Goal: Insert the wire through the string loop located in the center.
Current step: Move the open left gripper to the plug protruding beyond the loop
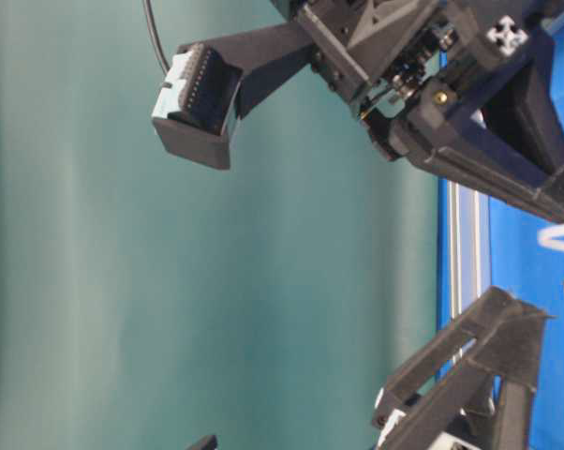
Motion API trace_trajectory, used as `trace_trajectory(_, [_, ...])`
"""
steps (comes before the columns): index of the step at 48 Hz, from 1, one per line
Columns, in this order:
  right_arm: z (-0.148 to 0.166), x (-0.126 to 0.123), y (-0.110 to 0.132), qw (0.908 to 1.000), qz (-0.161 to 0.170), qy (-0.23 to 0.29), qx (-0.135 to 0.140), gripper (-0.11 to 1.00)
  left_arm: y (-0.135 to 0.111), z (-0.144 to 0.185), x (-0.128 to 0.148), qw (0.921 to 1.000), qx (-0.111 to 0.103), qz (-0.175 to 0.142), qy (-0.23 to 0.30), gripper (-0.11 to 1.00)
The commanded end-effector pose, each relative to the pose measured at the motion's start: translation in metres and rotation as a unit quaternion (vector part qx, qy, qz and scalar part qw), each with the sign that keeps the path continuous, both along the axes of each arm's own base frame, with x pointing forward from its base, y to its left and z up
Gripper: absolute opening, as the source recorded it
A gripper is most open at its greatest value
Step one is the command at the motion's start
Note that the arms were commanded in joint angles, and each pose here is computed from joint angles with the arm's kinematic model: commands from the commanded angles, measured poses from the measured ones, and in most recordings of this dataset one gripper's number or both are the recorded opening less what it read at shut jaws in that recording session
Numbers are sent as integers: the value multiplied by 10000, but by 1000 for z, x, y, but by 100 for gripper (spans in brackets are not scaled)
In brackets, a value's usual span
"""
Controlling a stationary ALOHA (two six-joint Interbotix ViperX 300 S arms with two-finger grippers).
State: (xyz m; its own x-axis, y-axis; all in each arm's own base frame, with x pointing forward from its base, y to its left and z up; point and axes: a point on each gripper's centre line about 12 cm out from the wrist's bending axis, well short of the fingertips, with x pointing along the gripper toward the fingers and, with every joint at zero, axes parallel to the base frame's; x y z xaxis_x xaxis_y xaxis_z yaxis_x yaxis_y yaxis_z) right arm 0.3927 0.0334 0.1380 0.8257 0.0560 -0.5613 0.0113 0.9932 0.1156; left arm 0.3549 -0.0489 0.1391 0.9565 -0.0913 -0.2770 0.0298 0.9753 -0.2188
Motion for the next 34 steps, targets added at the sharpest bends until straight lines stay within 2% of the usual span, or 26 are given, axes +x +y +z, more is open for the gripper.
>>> trace_trajectory(1, [11,5,-1,9999,-7,-169,2,-2,1,8,5,9999,-16,15,-114,92])
trace_trajectory(15, [11,4,-1,9999,-12,-169,8,-2,-1,-17,11,9995,43,1,311,92])
trace_trajectory(34, [11,4,-1,9999,-7,-161,2,-2,-1,-20,16,9995,41,15,327,92])
